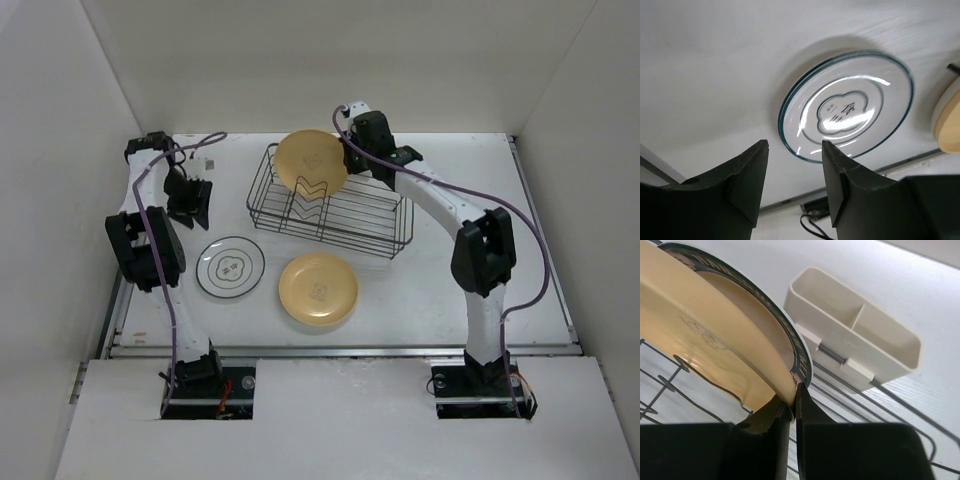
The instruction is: Unload the plates from the dish rack
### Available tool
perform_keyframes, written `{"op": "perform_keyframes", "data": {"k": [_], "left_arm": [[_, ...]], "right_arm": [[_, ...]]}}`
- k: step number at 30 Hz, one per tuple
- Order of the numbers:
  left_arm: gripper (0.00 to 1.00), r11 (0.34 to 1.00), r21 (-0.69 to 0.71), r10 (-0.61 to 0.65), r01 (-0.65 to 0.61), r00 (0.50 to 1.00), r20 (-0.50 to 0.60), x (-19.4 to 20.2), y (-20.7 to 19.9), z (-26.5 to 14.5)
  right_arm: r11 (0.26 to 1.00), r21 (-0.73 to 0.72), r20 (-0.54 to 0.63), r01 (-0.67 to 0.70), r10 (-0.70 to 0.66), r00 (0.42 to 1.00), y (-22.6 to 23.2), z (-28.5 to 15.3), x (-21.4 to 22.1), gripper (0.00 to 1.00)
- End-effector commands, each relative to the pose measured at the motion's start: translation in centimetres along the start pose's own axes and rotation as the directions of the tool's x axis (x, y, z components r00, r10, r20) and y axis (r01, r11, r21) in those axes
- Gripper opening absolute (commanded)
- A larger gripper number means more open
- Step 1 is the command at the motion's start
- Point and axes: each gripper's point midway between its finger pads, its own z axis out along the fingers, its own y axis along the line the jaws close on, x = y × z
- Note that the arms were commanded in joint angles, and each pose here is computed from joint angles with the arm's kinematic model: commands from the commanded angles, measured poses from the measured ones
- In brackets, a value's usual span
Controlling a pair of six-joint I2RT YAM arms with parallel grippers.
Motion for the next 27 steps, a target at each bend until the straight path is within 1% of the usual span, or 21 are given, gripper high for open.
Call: {"op": "perform_keyframes", "data": {"k": [1,2,3,4,6,7,10,11,12,15,16,19,22,23,24,25,26,27], "left_arm": [[0.44,0.995,0.041,0.079,-0.086,0.986,0.145,-3.1,-4.4,-4.7],[0.45,0.992,0.041,0.109,-0.119,0.974,0.196,-4.6,-5.2,-5.8],[0.46,0.988,0.046,0.134,-0.146,0.972,0.194,-5.1,-6.6,-5.8],[0.48,0.983,0.042,0.165,-0.178,0.961,0.224,-5.9,-7.7,-6.7],[0.48,0.974,0.046,0.206,-0.221,0.954,0.219,-6.8,-9.1,-6.1],[0.48,0.964,0.053,0.243,-0.259,0.947,0.211,-7.0,-10.7,-5.7],[0.48,0.951,0.059,0.285,-0.303,0.935,0.213,-7.7,-12.7,-4.8],[0.48,0.952,0.052,0.282,-0.301,0.931,0.231,-8.2,-12.6,-4.8],[0.48,0.958,0.047,0.267,-0.284,0.938,0.223,-8.5,-12.8,-4.2],[0.48,0.972,-0.037,0.235,-0.233,0.940,0.248,-9.8,-11.4,-4.3],[0.48,0.976,-0.079,0.216,-0.203,0.947,0.238,-9.8,-10.5,-4.2],[0.47,0.971,-0.127,0.228,-0.200,0.935,0.272,-10.7,-9.9,-4.7],[0.47,0.970,-0.183,0.211,-0.161,0.931,0.298,-11.7,-9.0,-5.0],[0.47,0.974,-0.163,0.203,-0.159,0.931,0.304,-11.7,-9.3,-4.9],[0.51,0.976,-0.132,0.206,-0.172,0.925,0.320,-11.9,-10.0,-5.1],[0.52,0.977,-0.091,0.214,-0.195,0.922,0.322,-11.8,-10.8,-5.0],[0.54,0.977,-0.043,0.212,-0.209,0.922,0.324,-11.8,-11.6,-4.8],[0.57,0.972,0.045,0.203,-0.230,0.924,0.324,-11.9,-13.0,-4.3]], "right_arm": [[0.988,-0.070,0.389,-0.134,0.151,0.909,0.9,-8.8,-13.8,0.00],[0.988,-0.056,0.392,-0.140,0.151,0.907,0.6,-8.8,-13.8,0.00],[0.988,-0.030,0.398,-0.152,0.151,0.905,0.1,-8.8,-13.8,0.00],[0.992,-0.005,0.388,-0.124,0.117,0.914,-0.2,-8.2,-13.3,0.00],[0.996,0.012,0.381,-0.086,0.075,0.922,-0.4,-7.4,-12.9,0.00],[0.998,0.006,0.382,-0.060,0.053,0.923,-0.2,-6.9,-12.8,0.00],[0.999,0.040,0.360,0.020,-0.033,0.932,-0.5,-5.0,-12.1,0.00],[0.998,0.047,0.351,0.038,-0.052,0.935,-0.5,-4.2,-11.8,0.00],[0.996,0.059,0.339,0.072,-0.088,0.937,-0.7,-3.7,-11.4,0.00],[0.990,0.091,0.327,0.108,-0.132,0.936,-1.2,-2.8,-11.1,0.00],[0.987,0.098,0.315,0.131,-0.155,0.936,-1.3,-2.3,-10.7,0.00],[0.980,0.116,0.295,0.161,-0.189,0.937,-1.6,-1.8,-9.8,0.00],[0.978,0.106,0.280,0.181,-0.204,0.938,-1.5,-1.4,-8.9,0.00],[0.978,0.106,0.280,0.181,-0.204,0.938,-1.5,-1.4,-8.9,0.00],[0.977,0.115,0.266,0.180,-0.205,0.942,-1.7,-1.1,-8.3,0.00],[0.974,0.118,0.261,0.192,-0.217,0.941,-1.8,-0.9,-8.0,0.00],[0.972,0.120,0.261,0.204,-0.229,0.938,-1.3,-1.0,-8.0,0.00],[0.971,0.134,0.264,0.199,-0.228,0.937,-1.6,-1.2,-8.0,0.00]]}}
